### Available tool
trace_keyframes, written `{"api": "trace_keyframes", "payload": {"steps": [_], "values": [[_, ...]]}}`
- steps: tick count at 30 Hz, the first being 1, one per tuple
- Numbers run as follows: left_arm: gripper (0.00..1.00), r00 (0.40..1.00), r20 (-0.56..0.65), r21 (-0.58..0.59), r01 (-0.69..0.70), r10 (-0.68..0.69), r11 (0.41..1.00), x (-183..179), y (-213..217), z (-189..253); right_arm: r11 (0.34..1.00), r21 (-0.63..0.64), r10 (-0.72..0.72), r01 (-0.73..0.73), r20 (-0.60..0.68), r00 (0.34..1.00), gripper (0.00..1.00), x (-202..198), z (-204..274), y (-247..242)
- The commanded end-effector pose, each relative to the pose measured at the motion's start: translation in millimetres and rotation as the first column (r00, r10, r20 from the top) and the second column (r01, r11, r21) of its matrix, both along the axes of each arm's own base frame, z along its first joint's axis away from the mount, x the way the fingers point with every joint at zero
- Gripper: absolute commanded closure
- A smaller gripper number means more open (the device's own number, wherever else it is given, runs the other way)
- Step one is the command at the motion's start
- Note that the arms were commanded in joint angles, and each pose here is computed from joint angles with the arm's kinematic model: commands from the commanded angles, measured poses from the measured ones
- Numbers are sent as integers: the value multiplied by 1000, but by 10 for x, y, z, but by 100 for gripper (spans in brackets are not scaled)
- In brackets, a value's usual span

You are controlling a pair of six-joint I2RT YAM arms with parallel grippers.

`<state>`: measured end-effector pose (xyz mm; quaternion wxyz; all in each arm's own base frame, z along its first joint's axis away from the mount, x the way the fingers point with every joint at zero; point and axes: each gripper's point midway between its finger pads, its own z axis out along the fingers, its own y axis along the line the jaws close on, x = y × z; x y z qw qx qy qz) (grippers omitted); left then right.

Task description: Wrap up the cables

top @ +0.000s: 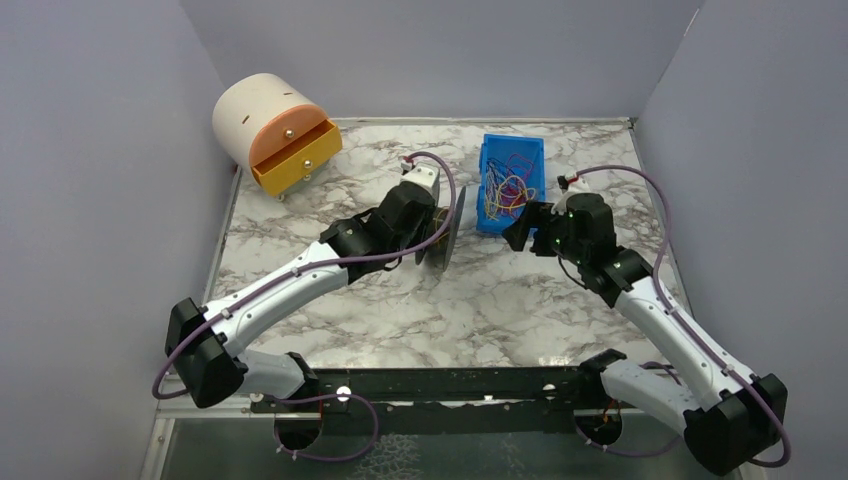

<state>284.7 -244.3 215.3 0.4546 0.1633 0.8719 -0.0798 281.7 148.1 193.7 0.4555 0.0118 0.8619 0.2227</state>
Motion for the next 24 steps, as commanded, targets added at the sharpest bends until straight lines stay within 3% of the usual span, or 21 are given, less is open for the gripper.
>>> {"api": "trace_keyframes", "payload": {"steps": [1, 6, 15, 21, 24], "values": [[62, 998, 46, -32, 46, -44, 998, -50, -5, 178, 999, -6, -38, 38, 73, 997, 21, 219, 221, 4], [58, 996, 72, -44, 63, -60, 997, -92, 35, 255, 995, -50, -84, 88, 81, 993, 24, 431, 188, -33], [35, 988, 128, -48, 97, -90, 994, 134, -174, 275, 982, -93, -152, 163, 115, 982, 27, 736, 240, -78], [34, 987, 124, -43, 103, -97, 994, 497, -264, 232, 986, -81, -136, 146, 116, 984, 27, 737, 210, -39], [41, 991, 89, -84, 104, -97, 991, 699, -243, 152, 988, -80, -123, 131, 102, 987, 27, 718, 164, -15]]}}
